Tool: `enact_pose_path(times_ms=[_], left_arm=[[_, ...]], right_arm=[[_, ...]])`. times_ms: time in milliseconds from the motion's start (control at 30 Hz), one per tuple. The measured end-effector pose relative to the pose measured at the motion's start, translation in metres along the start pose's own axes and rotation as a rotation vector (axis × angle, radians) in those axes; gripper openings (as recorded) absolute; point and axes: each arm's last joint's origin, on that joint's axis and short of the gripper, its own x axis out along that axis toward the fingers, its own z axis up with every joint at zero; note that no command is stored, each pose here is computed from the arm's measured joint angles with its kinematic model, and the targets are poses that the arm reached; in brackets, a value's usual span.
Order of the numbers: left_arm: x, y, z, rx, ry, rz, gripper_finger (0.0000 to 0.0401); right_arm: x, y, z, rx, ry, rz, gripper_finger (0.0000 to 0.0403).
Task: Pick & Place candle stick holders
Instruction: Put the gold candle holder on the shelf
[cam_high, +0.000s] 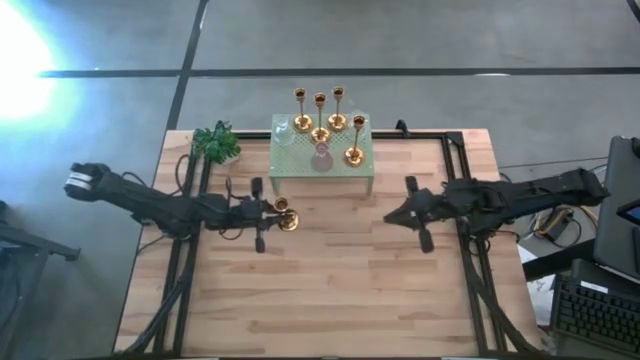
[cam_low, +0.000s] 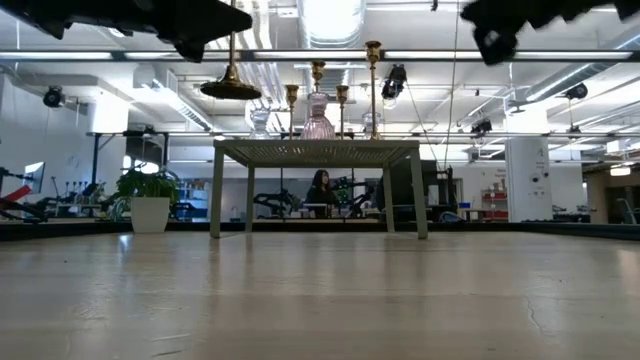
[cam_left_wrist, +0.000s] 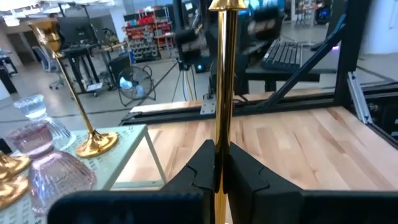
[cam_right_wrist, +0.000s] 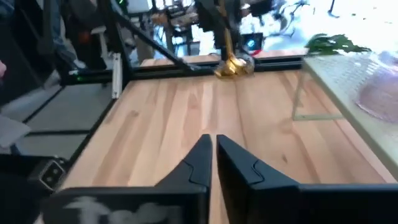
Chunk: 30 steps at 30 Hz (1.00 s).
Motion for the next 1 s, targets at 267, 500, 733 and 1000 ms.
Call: enact_pose_path(times_ms=[267,500,733,1000], left_arm=[[-0.014,0.007,-0.009,0.036,0.008,0.11,0.0019],[-0.018,0.018,-0.009,0.046,-0.012,0.173,0.0019],[-0.016,0.035,-0.007,0.062,-0.035,0.261,0.0019],[-0.011,0.06,-0.008,0.024,-0.067,0.349,0.0019]], right_arm=[[-0.025,-0.012,-0.056,-0.049,-0.187,0.002,0.0008],[-0.032,-0.019,-0.087,-0.058,-0.216,-0.034,0.0008],[-0.036,-0.024,-0.108,-0.071,-0.239,-0.104,0.0008],[-0.039,-0.028,-0.128,-0.132,-0.259,-0.144,0.0008]])
